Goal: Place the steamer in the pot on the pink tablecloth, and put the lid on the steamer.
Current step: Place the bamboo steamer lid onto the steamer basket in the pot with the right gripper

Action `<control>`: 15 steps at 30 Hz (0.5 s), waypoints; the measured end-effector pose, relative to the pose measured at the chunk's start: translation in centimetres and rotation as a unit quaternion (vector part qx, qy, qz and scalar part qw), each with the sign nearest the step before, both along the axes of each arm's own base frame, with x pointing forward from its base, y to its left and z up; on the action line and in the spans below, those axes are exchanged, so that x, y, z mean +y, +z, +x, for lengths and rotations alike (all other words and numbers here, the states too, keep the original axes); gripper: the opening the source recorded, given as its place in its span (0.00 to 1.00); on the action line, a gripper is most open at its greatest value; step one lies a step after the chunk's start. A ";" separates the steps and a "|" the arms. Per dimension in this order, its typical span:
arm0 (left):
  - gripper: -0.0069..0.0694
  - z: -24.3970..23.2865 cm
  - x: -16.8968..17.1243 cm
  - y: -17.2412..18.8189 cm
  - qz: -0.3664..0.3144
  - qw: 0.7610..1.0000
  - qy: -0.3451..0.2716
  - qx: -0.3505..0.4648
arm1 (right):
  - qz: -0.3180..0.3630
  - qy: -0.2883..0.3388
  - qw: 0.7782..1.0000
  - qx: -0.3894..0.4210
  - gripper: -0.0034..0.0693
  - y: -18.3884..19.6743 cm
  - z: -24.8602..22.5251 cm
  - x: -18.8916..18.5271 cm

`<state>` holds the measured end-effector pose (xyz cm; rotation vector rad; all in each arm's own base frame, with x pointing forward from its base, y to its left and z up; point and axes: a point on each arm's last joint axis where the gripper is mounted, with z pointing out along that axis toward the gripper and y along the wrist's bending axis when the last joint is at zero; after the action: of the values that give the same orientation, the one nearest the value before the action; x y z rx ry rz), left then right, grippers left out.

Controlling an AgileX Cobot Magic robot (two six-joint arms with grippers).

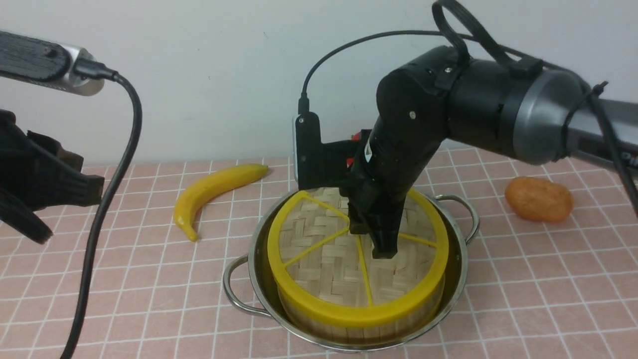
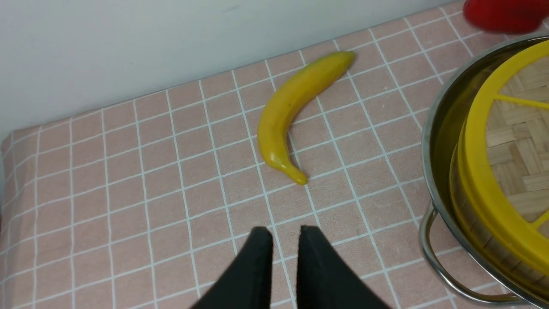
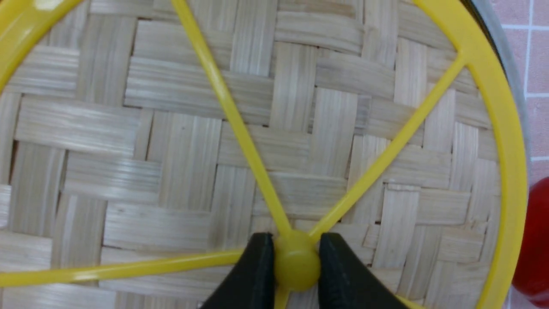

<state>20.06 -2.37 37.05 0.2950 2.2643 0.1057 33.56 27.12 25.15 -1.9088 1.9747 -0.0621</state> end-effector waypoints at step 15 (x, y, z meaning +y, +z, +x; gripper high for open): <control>0.20 0.0 0.0 0.0 0.000 1.000 0.000 0.001 | 0.002 0.006 1.000 -0.012 0.25 1.1 0.0 -0.1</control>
<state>20.05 -2.37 37.04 0.2951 2.2656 0.1059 33.55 27.04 26.25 -1.9090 1.9474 -0.0774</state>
